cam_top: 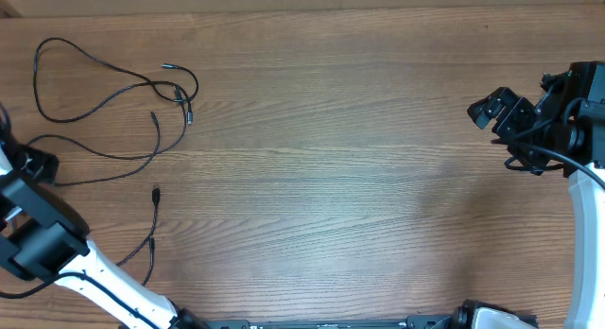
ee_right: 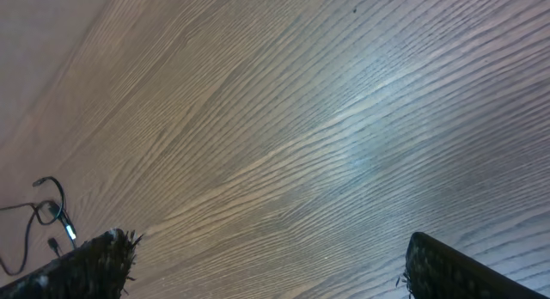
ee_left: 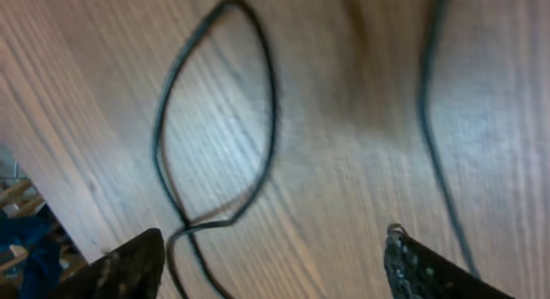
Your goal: Untangle cables
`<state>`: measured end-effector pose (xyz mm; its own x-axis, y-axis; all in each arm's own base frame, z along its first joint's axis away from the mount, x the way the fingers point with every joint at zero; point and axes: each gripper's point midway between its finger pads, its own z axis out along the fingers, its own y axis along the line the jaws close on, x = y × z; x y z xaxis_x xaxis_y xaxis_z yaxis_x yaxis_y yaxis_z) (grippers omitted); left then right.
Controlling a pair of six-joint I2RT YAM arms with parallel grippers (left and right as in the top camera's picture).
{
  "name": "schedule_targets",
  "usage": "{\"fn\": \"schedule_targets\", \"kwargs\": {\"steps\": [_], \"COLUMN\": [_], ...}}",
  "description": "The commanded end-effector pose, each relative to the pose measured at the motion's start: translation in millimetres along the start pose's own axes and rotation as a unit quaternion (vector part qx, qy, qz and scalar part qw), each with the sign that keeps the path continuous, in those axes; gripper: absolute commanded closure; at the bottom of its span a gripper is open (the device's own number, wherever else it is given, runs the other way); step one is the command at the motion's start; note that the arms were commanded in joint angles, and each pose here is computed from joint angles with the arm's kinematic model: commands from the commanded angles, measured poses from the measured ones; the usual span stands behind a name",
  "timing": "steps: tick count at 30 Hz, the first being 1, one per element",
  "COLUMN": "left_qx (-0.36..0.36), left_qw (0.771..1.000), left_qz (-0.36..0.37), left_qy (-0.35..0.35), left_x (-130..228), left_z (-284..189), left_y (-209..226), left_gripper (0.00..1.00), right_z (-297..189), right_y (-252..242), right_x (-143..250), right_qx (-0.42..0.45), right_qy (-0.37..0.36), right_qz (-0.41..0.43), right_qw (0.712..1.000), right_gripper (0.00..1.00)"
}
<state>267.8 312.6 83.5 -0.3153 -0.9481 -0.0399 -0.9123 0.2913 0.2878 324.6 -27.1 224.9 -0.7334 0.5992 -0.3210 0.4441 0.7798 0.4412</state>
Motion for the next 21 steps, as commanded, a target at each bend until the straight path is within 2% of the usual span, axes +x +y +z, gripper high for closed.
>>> {"fn": "schedule_targets", "kwargs": {"steps": [1,3,5,11,13,17,19,21], "left_qx": [-0.01,-0.011,-0.008,0.012,0.023,0.037,0.037,0.038], "left_qw": [1.0,1.0,0.999,0.999,0.999,0.999,0.999,0.998], "left_qz": [-0.017,-0.026,-0.033,-0.037,-0.033,-0.037,-0.038,-0.042], "left_qy": [0.001,0.005,0.007,0.023,0.021,0.01,0.008,0.007], "left_x": [-7,-9,-10,-2,-2,-7,-9,-11], "left_z": [7,15,24,56,62,63,63,64], "left_y": [19,25,27,17,11,5,5,7], "left_gripper": [0.16,0.17,0.28,0.4,0.53,0.87,0.96,0.96], "right_z": [-10,-10,-10,-10,-10,-10,-10,-10], "right_y": [6,6,6,6,6,6,6,6], "right_x": [-9,-9,-9,-9,-9,-9,-9,-9], "right_qx": [-0.006,-0.006,-0.006,-0.006,-0.006,-0.006,-0.006,-0.006], "right_qy": [-0.021,-0.021,-0.021,-0.021,-0.021,-0.021,-0.021,-0.021], "right_qz": [-0.006,-0.006,-0.006,-0.006,-0.006,-0.006,-0.006,-0.006], "right_qw": [1.0,1.0,1.0,1.0,1.0,1.0,1.0,1.0], "right_gripper": [0.0,0.0,0.0,0.0,0.0,0.0,0.0,0.0]}}
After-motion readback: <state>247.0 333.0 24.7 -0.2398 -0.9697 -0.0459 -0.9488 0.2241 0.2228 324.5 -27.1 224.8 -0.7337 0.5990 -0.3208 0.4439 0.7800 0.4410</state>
